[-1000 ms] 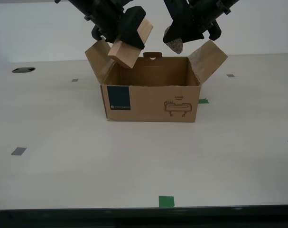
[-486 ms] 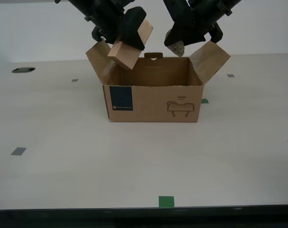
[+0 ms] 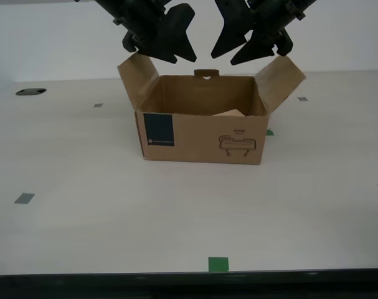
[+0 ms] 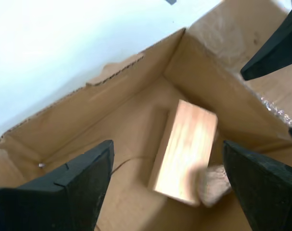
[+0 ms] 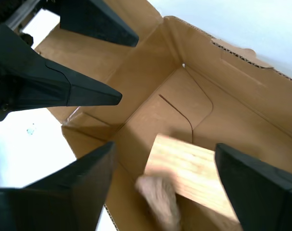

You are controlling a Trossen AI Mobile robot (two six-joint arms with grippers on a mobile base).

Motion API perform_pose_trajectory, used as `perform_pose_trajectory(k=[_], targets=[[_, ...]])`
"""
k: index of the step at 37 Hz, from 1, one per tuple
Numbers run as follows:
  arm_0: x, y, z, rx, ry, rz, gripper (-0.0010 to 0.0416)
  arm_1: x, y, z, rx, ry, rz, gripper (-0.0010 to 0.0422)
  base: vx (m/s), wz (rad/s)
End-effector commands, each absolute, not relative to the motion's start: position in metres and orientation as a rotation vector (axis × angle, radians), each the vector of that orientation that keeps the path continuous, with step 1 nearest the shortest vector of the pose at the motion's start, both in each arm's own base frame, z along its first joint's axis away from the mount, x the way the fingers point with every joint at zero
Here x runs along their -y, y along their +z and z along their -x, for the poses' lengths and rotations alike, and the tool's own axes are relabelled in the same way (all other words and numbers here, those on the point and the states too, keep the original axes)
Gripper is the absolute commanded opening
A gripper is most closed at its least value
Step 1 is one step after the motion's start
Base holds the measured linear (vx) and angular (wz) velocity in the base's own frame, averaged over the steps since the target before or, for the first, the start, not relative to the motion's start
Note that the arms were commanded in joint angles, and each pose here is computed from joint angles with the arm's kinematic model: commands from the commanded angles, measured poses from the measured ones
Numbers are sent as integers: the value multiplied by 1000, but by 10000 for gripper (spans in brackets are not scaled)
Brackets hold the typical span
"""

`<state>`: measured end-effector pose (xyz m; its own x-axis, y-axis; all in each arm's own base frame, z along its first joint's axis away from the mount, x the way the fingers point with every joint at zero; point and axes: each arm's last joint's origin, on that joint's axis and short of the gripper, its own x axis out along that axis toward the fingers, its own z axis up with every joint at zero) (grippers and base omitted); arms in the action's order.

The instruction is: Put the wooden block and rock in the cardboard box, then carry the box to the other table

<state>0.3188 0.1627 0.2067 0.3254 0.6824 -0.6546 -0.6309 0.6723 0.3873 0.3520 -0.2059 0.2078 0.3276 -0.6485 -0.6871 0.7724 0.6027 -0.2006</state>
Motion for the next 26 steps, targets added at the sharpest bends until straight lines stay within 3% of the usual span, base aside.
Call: perform_pose_trajectory(k=[1, 9, 18, 26], targets=[[-163, 208, -318, -893, 863, -72, 327, 207, 213, -354, -805, -934, -153, 318, 0, 0], [-158, 227, -308, -873, 881, -80, 360, 202, 234, -353, -835, -904, -106, 335, 0, 0], [-144, 269, -285, -805, 880, -83, 336, 192, 268, -340, -827, -882, -74, 325, 0, 0], [-131, 301, -258, -760, 837, -69, 307, 181, 295, -325, -851, -819, 37, 333, 0, 0]])
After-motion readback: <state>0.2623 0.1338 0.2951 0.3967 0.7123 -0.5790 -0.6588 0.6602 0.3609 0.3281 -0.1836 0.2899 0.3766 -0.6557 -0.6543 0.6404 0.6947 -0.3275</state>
